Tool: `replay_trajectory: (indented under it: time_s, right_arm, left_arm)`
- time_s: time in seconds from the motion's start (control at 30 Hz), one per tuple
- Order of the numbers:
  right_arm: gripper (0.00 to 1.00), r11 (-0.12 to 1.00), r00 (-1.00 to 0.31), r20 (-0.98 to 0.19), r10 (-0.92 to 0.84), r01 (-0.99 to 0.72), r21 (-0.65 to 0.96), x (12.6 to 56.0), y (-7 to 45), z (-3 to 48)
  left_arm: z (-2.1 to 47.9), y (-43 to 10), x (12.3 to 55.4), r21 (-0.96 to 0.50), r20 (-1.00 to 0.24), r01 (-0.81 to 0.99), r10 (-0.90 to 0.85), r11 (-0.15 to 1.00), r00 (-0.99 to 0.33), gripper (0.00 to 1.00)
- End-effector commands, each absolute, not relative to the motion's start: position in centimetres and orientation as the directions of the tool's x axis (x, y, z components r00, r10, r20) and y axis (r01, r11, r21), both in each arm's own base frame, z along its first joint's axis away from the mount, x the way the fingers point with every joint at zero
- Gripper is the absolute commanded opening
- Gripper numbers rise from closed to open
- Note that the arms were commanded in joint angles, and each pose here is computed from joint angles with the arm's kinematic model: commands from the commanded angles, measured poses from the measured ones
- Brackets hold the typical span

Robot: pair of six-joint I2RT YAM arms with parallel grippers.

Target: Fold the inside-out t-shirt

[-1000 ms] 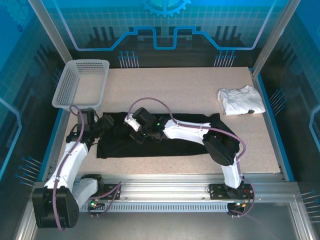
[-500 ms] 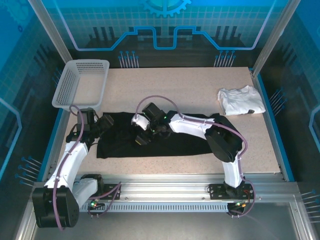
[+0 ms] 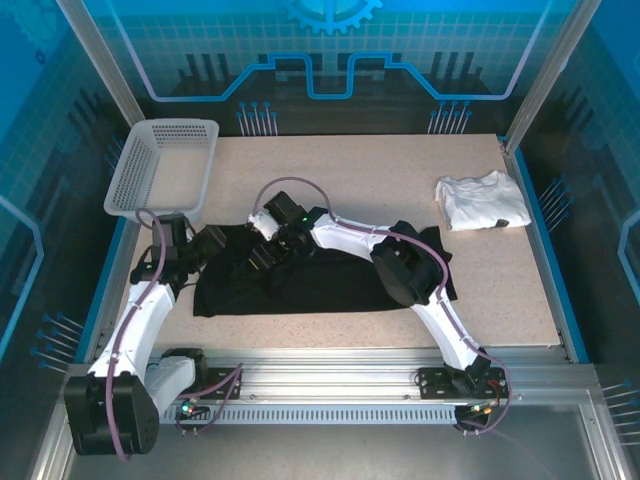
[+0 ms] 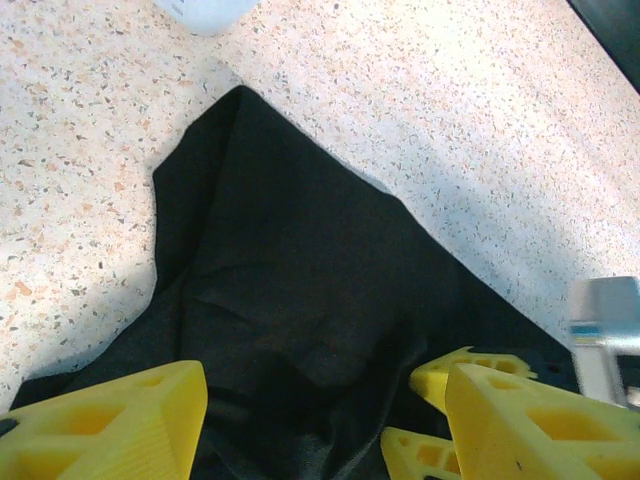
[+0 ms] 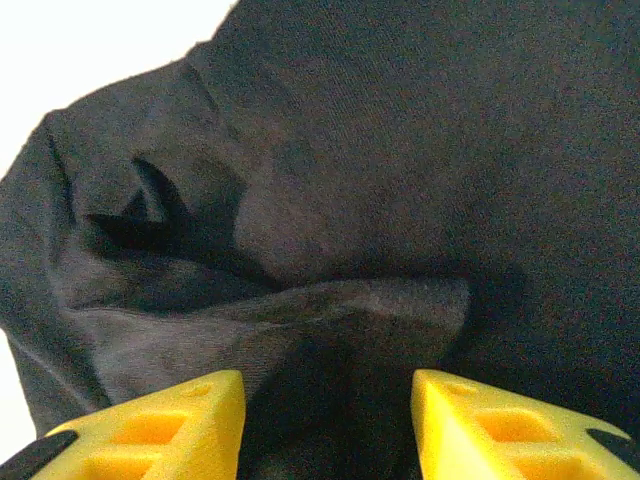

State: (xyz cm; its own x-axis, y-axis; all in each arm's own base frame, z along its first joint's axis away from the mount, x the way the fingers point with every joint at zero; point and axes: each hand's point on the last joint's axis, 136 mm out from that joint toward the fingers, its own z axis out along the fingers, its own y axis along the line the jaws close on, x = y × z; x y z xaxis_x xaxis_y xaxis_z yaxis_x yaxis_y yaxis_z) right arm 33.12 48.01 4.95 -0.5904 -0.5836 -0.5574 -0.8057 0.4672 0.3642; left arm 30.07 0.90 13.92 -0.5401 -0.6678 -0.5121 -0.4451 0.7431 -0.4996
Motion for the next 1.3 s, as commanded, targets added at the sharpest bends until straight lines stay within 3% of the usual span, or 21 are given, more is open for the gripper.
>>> replay_trajectory:
  time_s: [0.0, 0.3, 0.47, 0.7, 0.93, 1.27]
  right_arm:
    - [0.44, 0.49, -0.618, -0.522, -0.588, -0.785, 0.378, 33.4, 47.6, 4.1]
    - [0.13, 0.476, -0.625, -0.558, -0.547, -0.78, 0.407, 32.8, 47.8, 6.0]
    - [0.07, 0.412, -0.601, -0.595, -0.533, -0.799, 0.438, 30.7, 48.5, 8.3]
    - [0.08, 0.317, -0.548, -0.638, -0.541, -0.835, 0.449, 26.8, 50.0, 10.4]
    - [0.09, 0.227, -0.525, -0.614, -0.589, -0.837, 0.497, 21.9, 52.6, 9.4]
    - [0.29, 0.122, -0.491, -0.583, -0.647, -0.822, 0.557, 17.3, 53.5, 9.4]
  left_arm:
    - [15.1, 0.7, 30.2, -0.523, -0.503, -0.434, -0.677, 0.733, -0.537, 0.65]
    - [15.8, 0.5, 30.4, -0.548, -0.495, -0.423, -0.688, 0.722, -0.531, 0.65]
    - [17.1, 0.9, 30.5, -0.584, -0.481, -0.421, -0.714, 0.694, -0.51, 0.67]
    - [19.2, 1.7, 30.9, -0.632, -0.46, -0.414, -0.747, 0.655, -0.48, 0.69]
    - [20.4, 3.3, 30.9, -0.637, -0.467, -0.427, -0.762, 0.642, -0.448, 0.7]
    - [20.8, 3.7, 30.9, -0.655, -0.456, -0.423, -0.774, 0.626, -0.438, 0.71]
